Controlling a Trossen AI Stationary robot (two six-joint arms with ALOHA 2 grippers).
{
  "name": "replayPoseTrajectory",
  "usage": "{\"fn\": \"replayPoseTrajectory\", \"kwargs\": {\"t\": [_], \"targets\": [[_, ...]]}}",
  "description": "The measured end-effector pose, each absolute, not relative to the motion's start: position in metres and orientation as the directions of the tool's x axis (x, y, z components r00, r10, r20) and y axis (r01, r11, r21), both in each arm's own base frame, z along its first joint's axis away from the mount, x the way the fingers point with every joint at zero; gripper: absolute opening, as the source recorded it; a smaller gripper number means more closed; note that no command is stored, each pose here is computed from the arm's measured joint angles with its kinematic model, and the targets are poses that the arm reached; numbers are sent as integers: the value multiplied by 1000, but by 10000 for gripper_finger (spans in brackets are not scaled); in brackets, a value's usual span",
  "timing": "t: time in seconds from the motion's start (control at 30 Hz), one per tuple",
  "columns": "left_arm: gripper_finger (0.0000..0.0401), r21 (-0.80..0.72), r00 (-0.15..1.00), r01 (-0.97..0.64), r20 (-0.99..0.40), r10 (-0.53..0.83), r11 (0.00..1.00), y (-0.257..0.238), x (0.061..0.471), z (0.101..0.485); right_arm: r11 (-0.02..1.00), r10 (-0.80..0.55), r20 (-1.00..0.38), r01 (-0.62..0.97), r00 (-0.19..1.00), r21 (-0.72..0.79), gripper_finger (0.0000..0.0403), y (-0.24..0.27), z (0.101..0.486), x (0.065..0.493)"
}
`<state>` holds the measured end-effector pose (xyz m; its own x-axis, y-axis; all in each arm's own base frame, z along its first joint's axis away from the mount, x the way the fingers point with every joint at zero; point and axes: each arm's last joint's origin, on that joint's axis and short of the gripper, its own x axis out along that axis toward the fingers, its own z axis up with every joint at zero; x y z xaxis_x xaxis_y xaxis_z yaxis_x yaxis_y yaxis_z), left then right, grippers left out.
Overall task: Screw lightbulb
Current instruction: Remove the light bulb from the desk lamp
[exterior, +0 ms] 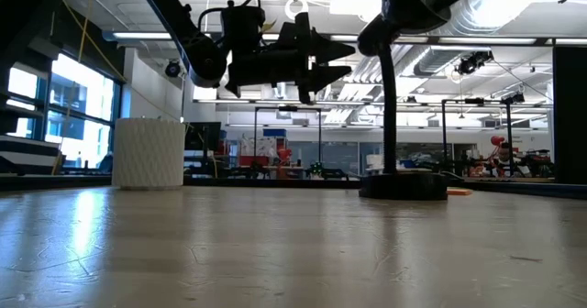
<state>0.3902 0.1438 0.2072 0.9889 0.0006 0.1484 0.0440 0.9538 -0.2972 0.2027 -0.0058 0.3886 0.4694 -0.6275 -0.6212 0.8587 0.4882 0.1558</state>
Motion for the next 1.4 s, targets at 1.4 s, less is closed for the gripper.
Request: {"fn": "replayPoseTrajectory", "kwargs": {"t": [1.4], "targets": [[229, -303, 991, 41, 134, 0, 952, 144, 390, 206, 531, -789, -453, 90, 415, -842, 307, 14, 382, 217]]}}
